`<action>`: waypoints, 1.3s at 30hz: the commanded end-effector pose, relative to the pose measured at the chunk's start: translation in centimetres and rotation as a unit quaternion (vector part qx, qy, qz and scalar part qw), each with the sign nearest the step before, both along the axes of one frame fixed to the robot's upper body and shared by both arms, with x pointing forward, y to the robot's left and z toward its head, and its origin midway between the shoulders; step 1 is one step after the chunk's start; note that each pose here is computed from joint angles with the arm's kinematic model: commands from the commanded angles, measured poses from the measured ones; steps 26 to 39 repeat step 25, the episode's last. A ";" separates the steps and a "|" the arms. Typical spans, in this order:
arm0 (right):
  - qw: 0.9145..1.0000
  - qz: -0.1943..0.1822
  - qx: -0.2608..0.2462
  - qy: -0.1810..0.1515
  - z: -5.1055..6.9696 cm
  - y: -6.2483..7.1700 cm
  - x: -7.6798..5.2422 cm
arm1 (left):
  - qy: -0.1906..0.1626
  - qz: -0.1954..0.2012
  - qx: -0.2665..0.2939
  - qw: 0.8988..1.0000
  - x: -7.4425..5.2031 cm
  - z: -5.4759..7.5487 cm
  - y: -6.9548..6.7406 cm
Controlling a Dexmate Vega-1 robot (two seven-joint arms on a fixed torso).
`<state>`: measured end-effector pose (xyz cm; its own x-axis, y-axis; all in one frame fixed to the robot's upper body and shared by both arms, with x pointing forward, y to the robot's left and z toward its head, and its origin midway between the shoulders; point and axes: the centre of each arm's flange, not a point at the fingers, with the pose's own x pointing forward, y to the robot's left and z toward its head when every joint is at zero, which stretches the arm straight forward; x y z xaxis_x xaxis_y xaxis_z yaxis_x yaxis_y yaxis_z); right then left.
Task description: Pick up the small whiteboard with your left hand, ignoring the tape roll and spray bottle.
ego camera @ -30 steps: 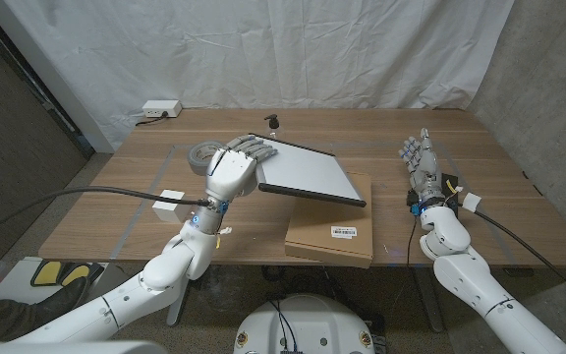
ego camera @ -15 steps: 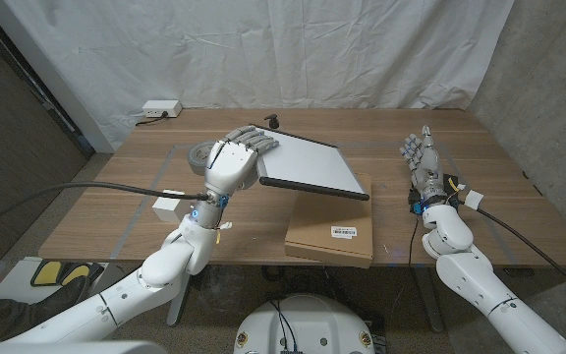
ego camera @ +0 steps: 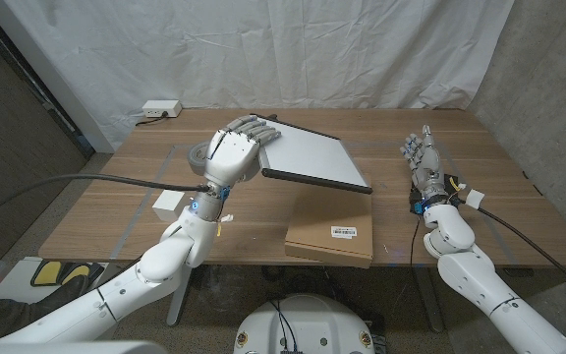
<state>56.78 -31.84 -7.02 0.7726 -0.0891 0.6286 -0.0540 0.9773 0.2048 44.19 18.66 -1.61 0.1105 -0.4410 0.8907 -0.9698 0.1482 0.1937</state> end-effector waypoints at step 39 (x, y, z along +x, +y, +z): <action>1.000 0.003 -0.005 0.004 -0.2 -0.3 -0.3 | -0.024 -0.010 -0.011 1.000 -2.6 4.5 -0.8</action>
